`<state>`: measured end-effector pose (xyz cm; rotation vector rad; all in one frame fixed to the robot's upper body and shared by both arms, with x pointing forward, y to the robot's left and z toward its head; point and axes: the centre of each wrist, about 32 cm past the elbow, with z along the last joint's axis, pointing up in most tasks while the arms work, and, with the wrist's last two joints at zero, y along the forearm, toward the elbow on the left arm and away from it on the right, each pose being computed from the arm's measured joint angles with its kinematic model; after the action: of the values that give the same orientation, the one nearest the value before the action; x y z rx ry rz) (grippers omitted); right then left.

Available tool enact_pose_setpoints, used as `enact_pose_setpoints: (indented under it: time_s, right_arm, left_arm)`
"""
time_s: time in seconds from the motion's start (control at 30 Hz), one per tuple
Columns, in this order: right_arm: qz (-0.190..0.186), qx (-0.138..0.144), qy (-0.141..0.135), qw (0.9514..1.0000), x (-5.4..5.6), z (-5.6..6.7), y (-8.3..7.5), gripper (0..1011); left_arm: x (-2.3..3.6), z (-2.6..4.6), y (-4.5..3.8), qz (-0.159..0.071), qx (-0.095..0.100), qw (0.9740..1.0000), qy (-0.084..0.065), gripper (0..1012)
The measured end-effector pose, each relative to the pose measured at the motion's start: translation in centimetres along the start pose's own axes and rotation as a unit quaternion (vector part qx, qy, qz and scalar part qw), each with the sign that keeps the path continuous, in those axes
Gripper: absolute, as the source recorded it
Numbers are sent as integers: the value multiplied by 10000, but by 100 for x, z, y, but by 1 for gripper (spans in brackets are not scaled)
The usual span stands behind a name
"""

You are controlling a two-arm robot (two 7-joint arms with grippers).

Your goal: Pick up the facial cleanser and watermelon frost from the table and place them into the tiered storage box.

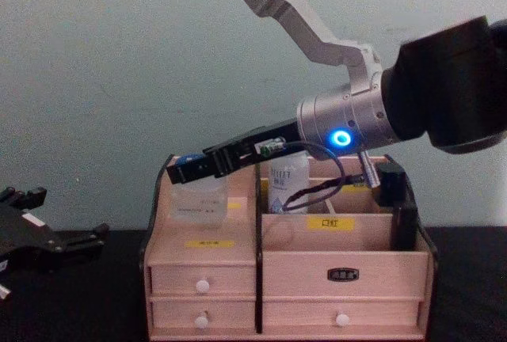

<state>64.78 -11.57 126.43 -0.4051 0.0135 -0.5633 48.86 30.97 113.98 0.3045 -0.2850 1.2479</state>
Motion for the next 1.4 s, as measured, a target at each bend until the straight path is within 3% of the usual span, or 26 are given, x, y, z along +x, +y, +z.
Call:
enact_pose_setpoints:
  time_s: [0.83, 1.4]
  right_arm:
    - [-150, -217, 50, 9996, 81, -129, -48, 718]
    - [-143, -220, 43, 9996, 77, -140, -46, 718]
  left_arm:
    - [0, 0, 0, 0, 0, 10000, 0, 1001]
    - [0, 0, 0, 0, 0, 10000, 0, 1001]
